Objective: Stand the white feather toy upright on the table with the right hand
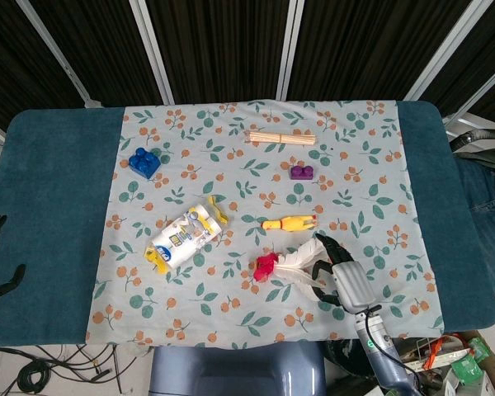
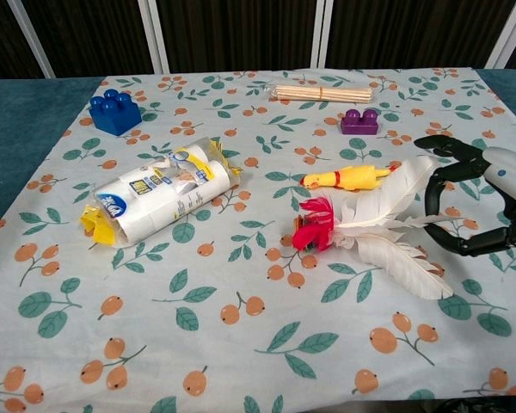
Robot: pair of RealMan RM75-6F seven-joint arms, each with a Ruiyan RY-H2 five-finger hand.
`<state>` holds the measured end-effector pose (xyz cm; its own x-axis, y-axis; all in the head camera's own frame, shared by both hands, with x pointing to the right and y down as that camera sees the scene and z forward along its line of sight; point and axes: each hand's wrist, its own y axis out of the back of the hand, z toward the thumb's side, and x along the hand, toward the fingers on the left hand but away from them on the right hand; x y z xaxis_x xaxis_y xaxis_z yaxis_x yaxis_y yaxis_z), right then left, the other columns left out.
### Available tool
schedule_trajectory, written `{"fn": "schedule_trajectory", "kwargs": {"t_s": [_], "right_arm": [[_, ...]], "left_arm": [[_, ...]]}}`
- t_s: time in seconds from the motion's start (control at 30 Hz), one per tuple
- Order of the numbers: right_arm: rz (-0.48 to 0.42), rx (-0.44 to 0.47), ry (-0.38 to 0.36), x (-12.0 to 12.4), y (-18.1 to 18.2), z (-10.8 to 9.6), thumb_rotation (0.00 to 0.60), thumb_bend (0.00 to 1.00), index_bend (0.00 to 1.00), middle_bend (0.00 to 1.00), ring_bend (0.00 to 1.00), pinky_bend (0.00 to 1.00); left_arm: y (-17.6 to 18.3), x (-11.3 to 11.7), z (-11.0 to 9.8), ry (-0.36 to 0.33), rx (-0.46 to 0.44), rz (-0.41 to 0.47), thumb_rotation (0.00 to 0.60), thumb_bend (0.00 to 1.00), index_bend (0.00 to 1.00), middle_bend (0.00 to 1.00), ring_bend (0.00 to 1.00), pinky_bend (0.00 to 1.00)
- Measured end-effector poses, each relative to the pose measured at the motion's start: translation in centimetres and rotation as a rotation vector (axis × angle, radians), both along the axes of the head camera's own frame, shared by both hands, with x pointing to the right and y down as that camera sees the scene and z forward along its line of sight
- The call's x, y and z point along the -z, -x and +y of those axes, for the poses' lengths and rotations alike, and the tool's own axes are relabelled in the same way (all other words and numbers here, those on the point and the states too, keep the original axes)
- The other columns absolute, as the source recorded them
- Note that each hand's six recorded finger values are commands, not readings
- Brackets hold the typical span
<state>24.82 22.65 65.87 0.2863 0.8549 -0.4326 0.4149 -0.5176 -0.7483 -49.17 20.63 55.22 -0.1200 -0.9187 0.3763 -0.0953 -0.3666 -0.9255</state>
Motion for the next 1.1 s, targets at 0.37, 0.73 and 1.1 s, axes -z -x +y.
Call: {"fn": "schedule_trajectory", "kwargs": {"t_s": [0.37,0.73,1.1], "right_arm": [[-0.002,0.001,-0.003,0.08,0.12,-0.02,0.600,0.36,0.63,0.03,0.05,0.15],[0.000,0.001,-0.005,0.19,0.02,-0.18,0.600,0.36,0.63,0.03,0.05,0.15],[0.001,0.010,-0.010,0.28,0.33,-0.48,0.600,0.36,0.64,0.03,0.05,0.15]], "left_arm": [[-0.02,0.06,0.02,-0.002,-0.001,0.001,0.600,0.32,0.04,0.06,0.01,0.05],[-0.05,0.01,0.01,-0.001,0.000,0.001,0.600,0.32,0.04,0.06,0.01,0.05],[-0.05,0.01,0.00,-0.001,0.000,0.002,0.600,0.32,0.04,0.06,0.01,0.05]]}}
